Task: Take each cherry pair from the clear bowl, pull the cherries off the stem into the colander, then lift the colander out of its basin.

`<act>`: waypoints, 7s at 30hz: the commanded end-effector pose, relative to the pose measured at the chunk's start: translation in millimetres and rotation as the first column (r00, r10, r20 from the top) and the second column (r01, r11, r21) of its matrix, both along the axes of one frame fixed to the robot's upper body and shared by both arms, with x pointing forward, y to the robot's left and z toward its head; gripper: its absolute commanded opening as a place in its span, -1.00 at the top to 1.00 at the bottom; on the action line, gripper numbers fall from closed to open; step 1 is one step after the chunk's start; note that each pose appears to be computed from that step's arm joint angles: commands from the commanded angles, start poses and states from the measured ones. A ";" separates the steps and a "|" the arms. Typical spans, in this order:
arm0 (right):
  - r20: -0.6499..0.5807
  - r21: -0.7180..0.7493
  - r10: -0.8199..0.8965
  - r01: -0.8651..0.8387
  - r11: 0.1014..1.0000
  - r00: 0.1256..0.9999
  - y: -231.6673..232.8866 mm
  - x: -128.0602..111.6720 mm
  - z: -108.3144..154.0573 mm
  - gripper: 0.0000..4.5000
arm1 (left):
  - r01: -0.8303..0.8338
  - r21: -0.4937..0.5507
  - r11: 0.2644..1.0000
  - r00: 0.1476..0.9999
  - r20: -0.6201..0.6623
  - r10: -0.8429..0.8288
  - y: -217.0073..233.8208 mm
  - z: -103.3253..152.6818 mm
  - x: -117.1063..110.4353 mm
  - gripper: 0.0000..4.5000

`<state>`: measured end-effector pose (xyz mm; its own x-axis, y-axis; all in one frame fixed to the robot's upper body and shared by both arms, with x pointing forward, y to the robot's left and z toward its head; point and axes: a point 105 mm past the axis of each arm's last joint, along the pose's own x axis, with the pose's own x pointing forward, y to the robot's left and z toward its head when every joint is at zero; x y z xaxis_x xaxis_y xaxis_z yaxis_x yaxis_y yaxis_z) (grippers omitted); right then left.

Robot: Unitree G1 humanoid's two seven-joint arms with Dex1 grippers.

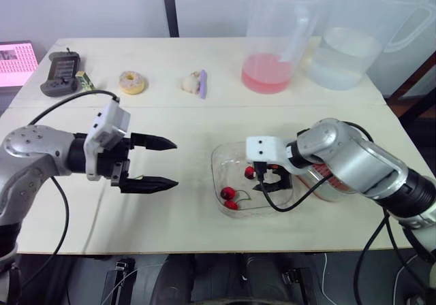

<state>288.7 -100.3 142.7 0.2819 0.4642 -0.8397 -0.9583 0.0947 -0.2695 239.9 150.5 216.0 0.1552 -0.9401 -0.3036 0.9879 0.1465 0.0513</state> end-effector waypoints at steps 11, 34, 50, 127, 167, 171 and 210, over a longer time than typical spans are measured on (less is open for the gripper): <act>0.060 -0.029 0.013 -0.012 1.000 0.998 5.0 7.5 -12.4 -0.75 | -0.014 -0.037 0.999 0.997 0.075 0.017 -4.2 10.6 6.1 -1.00; 0.064 0.089 -0.020 0.015 0.996 0.998 36.6 9.4 -1.9 0.35 | -0.005 -0.030 1.000 0.997 0.081 0.007 -11.8 7.9 8.3 -1.00; 0.054 0.133 -0.131 0.123 0.983 0.990 12.3 9.3 30.7 -0.97 | 0.004 -0.040 0.999 0.996 0.084 -0.001 -15.2 8.1 12.1 -1.00; 0.590 0.758 -0.543 -0.180 0.627 0.597 33.3 11.2 119.7 0.46 | -0.140 -0.469 0.872 0.975 0.086 0.203 -66.9 98.9 92.9 -1.00; 0.683 0.702 -0.521 -0.262 0.662 0.512 44.3 4.0 126.1 -0.20 | -0.056 -0.529 0.847 0.994 0.048 0.095 -97.8 107.8 77.5 1.00; 0.599 0.762 -0.562 -0.193 0.618 0.570 30.5 7.6 118.9 -0.97 | -0.059 -0.527 0.848 0.994 0.048 0.098 -98.2 106.4 78.4 1.00; -0.222 0.939 0.018 0.209 0.274 0.975 32.6 -23.9 123.2 0.43 | 0.118 -0.402 0.908 0.993 0.022 -0.120 -96.0 82.4 38.8 1.00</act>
